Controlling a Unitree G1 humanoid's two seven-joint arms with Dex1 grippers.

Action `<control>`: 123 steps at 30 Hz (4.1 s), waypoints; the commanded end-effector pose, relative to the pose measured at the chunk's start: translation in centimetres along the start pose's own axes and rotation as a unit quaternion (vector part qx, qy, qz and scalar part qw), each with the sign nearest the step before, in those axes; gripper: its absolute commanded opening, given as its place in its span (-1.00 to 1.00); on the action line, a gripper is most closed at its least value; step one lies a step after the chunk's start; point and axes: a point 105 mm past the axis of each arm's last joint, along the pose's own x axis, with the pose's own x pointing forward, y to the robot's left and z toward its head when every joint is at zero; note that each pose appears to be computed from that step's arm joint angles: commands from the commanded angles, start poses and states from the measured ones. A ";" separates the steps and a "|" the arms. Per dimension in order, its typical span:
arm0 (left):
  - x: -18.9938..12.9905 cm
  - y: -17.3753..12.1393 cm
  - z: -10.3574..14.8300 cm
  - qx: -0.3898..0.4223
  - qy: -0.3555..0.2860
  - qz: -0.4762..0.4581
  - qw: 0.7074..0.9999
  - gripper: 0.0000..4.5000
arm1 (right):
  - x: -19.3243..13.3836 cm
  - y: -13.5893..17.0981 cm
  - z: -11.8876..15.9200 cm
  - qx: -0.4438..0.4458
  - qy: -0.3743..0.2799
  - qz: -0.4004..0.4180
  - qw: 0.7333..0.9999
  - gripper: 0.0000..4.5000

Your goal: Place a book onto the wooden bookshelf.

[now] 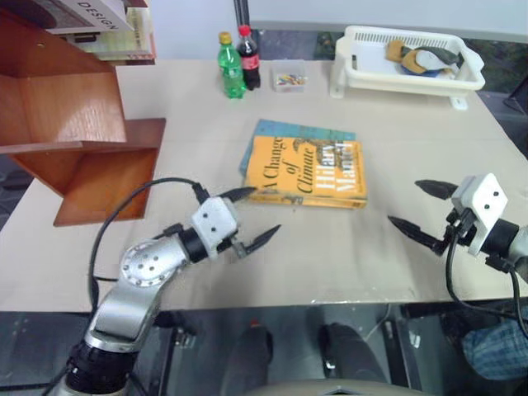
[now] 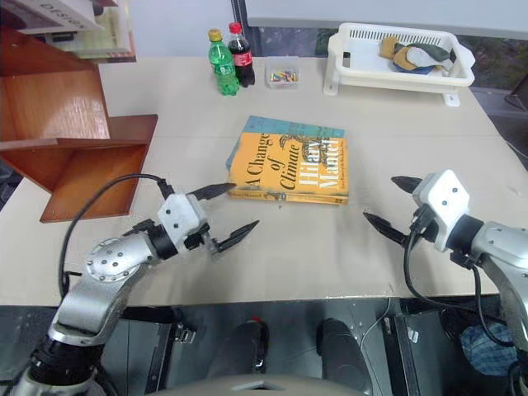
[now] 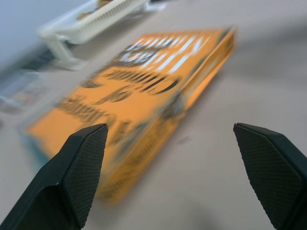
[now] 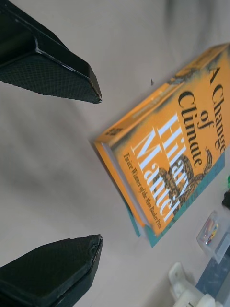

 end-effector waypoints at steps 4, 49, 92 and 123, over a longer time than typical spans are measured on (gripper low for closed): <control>0.9 -2.8 1.2 -0.431 -0.030 -0.075 0.899 1.00 | -1.1 -0.5 1.6 -0.027 -0.016 -0.020 0.999 0.99; 14.1 -3.0 -1.8 -0.791 -0.029 0.098 0.603 1.00 | -4.1 4.3 4.1 0.027 -0.073 0.050 0.996 0.99; -3.5 7.3 10.8 0.436 0.051 0.194 0.877 -0.70 | 1.4 4.0 4.7 0.046 -0.156 0.153 0.975 1.00; -22.2 14.6 15.3 0.527 0.481 0.272 0.646 -0.70 | 8.0 2.4 11.4 -0.027 -0.293 0.211 0.932 1.00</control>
